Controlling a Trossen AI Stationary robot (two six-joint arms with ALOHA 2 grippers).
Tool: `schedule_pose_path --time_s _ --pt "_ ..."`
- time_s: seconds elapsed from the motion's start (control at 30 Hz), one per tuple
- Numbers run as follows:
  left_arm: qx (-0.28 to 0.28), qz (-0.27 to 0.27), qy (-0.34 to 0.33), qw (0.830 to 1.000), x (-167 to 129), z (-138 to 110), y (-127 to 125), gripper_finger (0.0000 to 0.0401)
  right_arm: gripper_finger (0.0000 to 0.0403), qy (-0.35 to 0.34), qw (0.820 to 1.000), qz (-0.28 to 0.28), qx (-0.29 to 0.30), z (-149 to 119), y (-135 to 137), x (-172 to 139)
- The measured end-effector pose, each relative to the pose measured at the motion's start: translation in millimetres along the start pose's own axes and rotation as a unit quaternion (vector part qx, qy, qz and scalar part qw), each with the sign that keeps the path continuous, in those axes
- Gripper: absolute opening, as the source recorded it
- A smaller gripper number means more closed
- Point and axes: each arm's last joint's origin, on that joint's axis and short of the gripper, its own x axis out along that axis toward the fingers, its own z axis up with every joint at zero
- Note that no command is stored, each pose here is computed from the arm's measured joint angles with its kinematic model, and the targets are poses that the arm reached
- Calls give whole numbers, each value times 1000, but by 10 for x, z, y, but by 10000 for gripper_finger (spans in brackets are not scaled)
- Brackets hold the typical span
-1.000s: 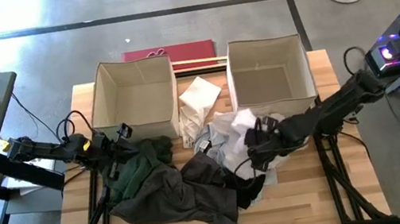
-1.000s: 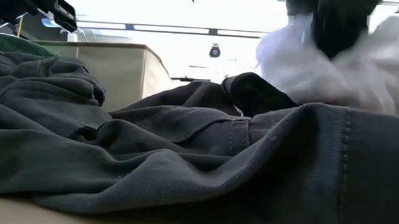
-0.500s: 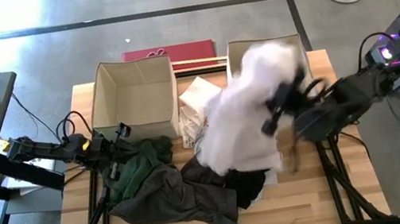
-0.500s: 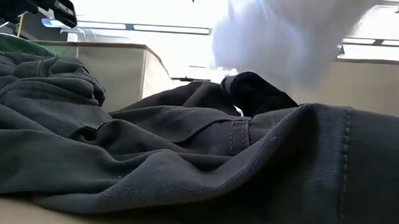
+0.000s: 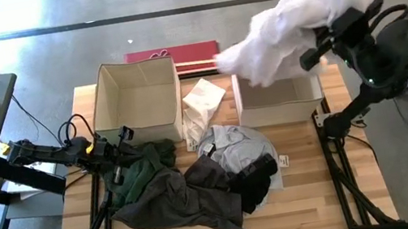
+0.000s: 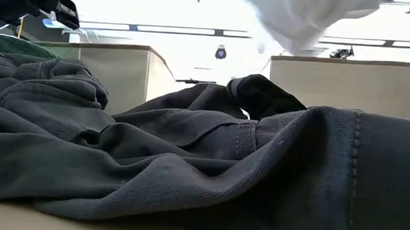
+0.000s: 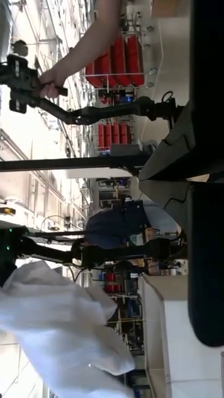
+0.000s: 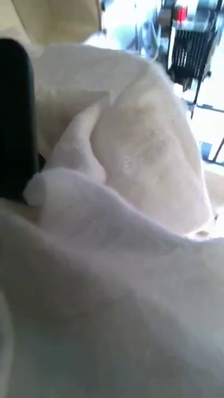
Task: Sort clothes
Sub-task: Put the white shirt into the right brown laundry bin
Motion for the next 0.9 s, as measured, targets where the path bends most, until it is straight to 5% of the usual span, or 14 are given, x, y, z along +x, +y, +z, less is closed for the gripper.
schedule_pose_path --time_s 0.23,0.43,0.53,0.73,0.9 --pt "3 0 0 1000 0 0 0 0 26 102 993 13 51 -626 -72 305" --pt "56 2 -15 998 -1 30 1 0 25 189 981 -23 28 -1099 277 846" --pt "63 4 -33 997 -3 64 3 0 25 235 972 18 -1 -1460 542 1250" --pt "65 9 -12 998 -1 24 6 0 25 341 927 153 36 -2494 814 1882" --pt "53 14 -8 998 0 18 9 0 29 452 873 166 75 -3376 866 2037"
